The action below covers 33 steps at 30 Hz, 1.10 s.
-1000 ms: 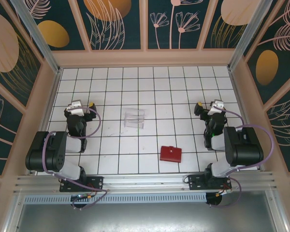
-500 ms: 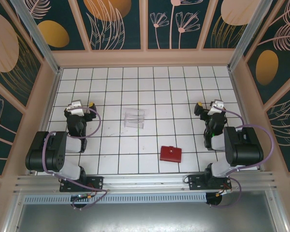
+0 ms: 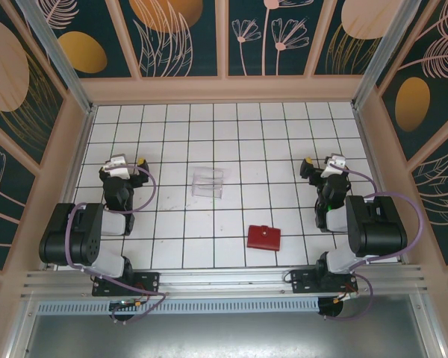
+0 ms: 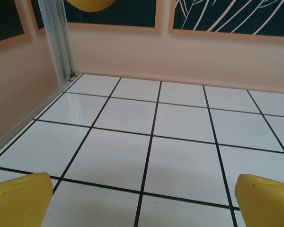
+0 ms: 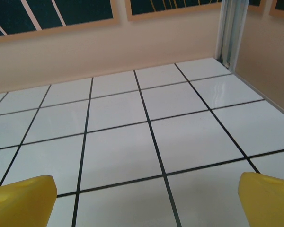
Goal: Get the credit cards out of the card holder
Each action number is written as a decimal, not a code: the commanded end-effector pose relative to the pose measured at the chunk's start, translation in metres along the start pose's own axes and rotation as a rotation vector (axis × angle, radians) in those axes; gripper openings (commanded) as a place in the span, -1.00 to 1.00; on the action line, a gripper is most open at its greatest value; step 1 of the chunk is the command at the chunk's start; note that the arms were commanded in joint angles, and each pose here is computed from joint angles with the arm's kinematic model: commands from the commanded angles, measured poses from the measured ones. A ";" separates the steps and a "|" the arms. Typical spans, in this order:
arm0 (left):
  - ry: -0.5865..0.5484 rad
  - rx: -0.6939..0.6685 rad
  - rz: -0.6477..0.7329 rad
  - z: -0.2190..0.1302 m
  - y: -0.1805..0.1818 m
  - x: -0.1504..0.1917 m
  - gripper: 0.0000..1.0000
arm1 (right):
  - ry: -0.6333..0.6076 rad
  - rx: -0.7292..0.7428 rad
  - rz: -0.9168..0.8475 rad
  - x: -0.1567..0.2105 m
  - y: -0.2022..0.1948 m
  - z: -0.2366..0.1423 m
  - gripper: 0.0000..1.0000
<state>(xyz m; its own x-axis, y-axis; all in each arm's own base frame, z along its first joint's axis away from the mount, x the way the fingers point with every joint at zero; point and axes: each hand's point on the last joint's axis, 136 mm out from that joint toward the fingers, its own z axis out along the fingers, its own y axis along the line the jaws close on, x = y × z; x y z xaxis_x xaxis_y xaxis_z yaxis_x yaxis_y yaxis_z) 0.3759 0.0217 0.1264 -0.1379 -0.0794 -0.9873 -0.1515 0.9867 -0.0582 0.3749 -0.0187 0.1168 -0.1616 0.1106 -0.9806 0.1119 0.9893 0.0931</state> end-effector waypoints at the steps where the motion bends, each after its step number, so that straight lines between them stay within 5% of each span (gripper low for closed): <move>1: 0.008 -0.034 -0.005 0.008 0.002 -0.023 0.97 | 0.000 0.034 0.010 -0.017 0.000 0.004 0.98; 6: 0.066 -0.060 -0.057 0.008 -0.007 -0.037 0.97 | 0.134 0.048 0.053 -0.018 0.002 0.005 0.98; 14: 0.263 0.236 -0.114 -0.010 -0.121 -0.046 0.97 | 0.500 -0.018 0.223 0.001 0.032 -0.017 0.94; 23: 0.456 0.583 -0.093 -0.082 -0.253 -0.034 0.92 | 0.884 -0.131 0.297 0.037 0.101 -0.078 0.76; 33: 0.771 0.776 -0.148 -0.167 -0.317 0.015 0.88 | 1.103 -0.171 0.382 0.067 0.131 -0.158 0.75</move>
<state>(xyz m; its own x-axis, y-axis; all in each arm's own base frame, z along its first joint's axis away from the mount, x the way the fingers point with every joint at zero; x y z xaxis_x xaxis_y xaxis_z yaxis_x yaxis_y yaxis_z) 0.2819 -0.3040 0.1794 -0.6691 -0.0225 -0.7429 0.4460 0.7874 -0.4255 0.2592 0.1319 0.1026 -0.8894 0.3071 -0.3387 0.1317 0.8815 0.4535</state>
